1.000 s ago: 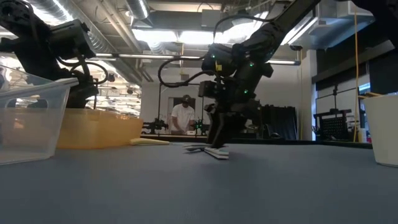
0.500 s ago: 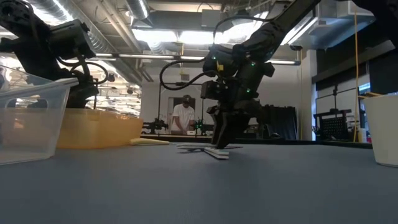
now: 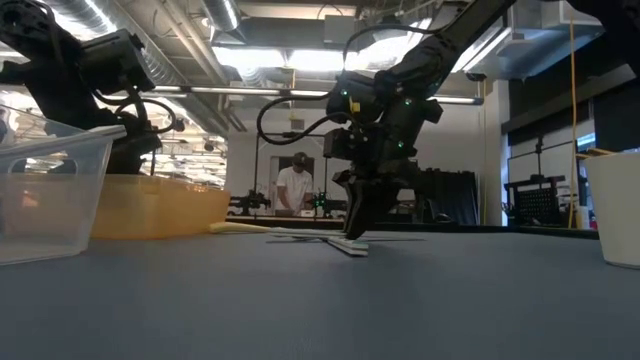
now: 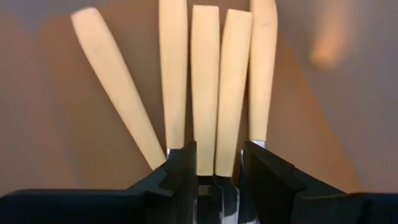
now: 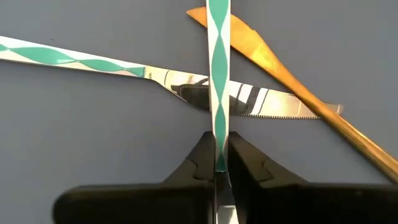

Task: Sort silverware by color (type)
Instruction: Put the green knife into the transparent bin

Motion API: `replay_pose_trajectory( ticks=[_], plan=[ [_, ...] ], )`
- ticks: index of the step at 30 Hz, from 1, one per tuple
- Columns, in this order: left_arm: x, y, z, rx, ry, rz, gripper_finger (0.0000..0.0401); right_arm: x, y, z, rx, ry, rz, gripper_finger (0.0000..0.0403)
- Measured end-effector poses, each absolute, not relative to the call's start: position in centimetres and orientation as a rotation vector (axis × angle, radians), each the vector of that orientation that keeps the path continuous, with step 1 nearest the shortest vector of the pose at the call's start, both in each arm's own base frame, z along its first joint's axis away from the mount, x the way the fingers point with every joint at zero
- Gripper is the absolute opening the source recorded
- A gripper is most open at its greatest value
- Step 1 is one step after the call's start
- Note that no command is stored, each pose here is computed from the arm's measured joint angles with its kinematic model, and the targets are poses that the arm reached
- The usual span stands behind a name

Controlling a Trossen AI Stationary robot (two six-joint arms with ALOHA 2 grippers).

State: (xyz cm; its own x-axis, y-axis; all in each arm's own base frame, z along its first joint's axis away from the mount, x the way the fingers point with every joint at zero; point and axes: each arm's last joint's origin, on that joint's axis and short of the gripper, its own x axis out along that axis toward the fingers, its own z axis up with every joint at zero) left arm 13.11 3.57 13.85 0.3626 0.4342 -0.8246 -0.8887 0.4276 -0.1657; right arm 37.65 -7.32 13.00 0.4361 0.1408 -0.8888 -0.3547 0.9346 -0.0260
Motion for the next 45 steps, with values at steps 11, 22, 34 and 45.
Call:
replay_pose_trajectory(
  ticks=[11,22,34,45],
  plan=[
    [13.4,3.4,14.0,-0.75,0.79,0.852,0.0125,37.7,-7.3,13.0,-0.223,1.076,0.31,0.0011],
    [12.9,3.3,15.5,-0.794,0.649,0.815,0.0125,37.7,-7.3,13.0,-0.223,1.075,0.309,0.0003],
    [12.1,3.1,17.3,-0.825,0.487,0.744,0.0125,37.3,-7.3,14.1,-0.234,1.062,0.299,0.0002],
    [13.0,3.2,19.6,-0.777,0.267,0.589,0.0125,37.4,-7.4,16.9,-0.277,0.959,0.254,0.0001]
  ],
)
